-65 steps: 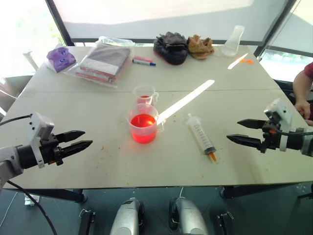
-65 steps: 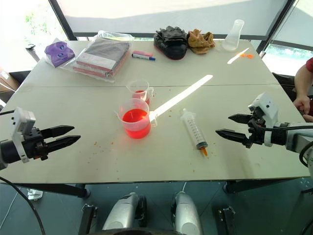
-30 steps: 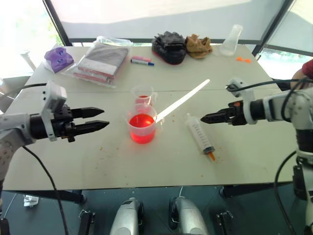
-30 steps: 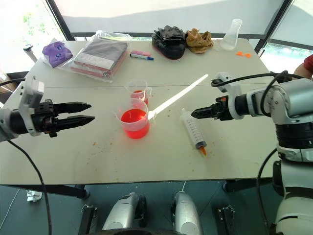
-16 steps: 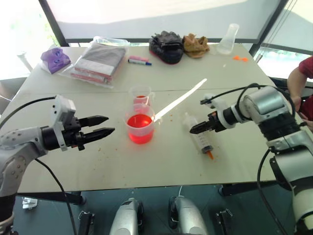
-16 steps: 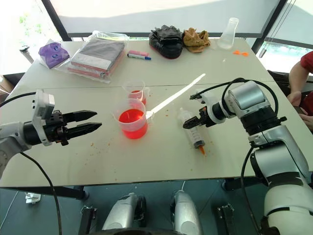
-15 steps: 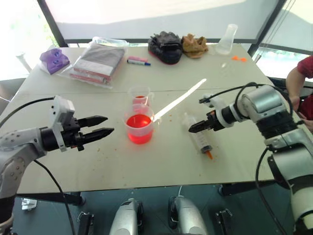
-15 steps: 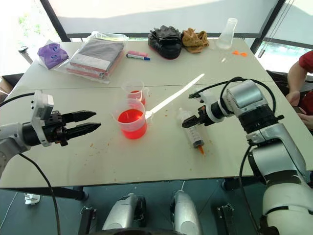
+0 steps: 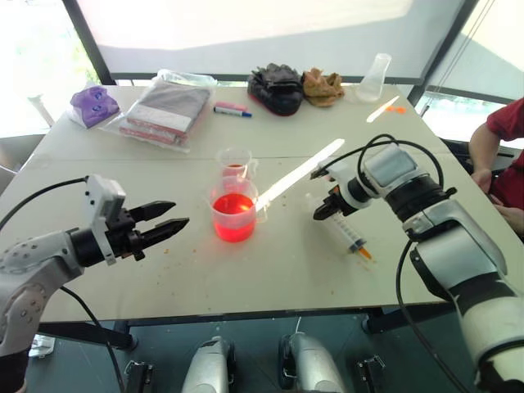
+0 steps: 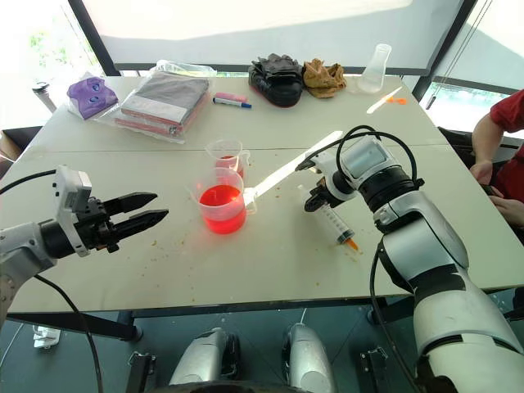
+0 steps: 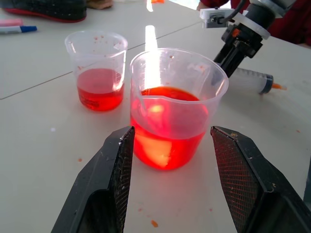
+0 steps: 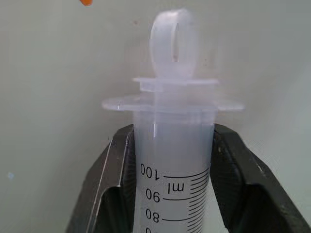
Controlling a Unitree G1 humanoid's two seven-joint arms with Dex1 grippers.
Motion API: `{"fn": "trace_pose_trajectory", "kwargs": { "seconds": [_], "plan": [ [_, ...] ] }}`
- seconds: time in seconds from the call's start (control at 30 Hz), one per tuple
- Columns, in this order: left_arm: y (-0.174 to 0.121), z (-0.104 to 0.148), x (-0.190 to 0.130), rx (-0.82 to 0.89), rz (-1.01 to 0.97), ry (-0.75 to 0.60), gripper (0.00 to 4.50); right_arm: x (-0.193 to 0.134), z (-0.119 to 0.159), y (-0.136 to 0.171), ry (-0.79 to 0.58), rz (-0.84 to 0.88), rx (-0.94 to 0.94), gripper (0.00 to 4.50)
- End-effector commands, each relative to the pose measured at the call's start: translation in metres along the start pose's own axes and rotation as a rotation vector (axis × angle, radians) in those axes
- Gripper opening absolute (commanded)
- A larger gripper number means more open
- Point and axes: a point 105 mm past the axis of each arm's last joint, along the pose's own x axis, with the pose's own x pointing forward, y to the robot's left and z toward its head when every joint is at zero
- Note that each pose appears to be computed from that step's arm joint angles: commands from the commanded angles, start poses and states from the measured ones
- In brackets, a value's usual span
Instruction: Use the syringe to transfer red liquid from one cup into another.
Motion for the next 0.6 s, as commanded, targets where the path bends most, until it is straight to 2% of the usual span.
{"fn": "trace_pose_trajectory", "kwargs": {
  "seconds": [0.03, 0.07, 0.17, 0.27, 0.3, 0.37, 0.4, 0.47, 0.53, 0.6],
  "plan": [
    [0.0, 0.012, -0.002, 0.054, 0.013, -0.034, 2.58, 0.027, -0.024, 0.016, 0.093, 0.084, 0.087, 1.51],
    [0.001, 0.012, -0.002, 0.055, 0.014, -0.033, 2.58, 0.027, -0.022, 0.019, 0.086, 0.092, 0.098, 1.51],
    [0.007, 0.018, -0.004, 0.066, 0.024, -0.036, 2.58, -0.001, 0.016, 0.026, -0.084, 0.164, 0.192, 1.51],
    [0.017, 0.024, -0.013, 0.068, 0.055, -0.039, 2.58, -0.059, 0.071, 0.029, -0.368, 0.243, 0.255, 1.51],
    [0.027, 0.027, -0.017, 0.088, 0.093, -0.036, 2.58, -0.094, 0.092, 0.033, -0.496, 0.28, 0.257, 1.51],
    [0.045, 0.032, -0.024, 0.113, 0.149, -0.037, 2.58, -0.145, 0.117, 0.043, -0.673, 0.329, 0.238, 1.51],
    [0.054, 0.038, -0.023, 0.115, 0.167, -0.057, 2.58, -0.171, 0.126, 0.051, -0.765, 0.342, 0.18, 1.51],
    [0.068, 0.048, -0.02, 0.111, 0.179, -0.096, 2.58, -0.199, 0.133, 0.067, -0.894, 0.318, 0.017, 1.51],
    [0.075, 0.055, -0.014, 0.107, 0.166, -0.119, 2.58, -0.208, 0.134, 0.081, -1.002, 0.258, -0.145, 1.51],
    [0.084, 0.061, -0.006, 0.119, 0.167, -0.146, 2.58, -0.215, 0.134, 0.107, -1.156, 0.292, -0.317, 1.51]
  ]
}}
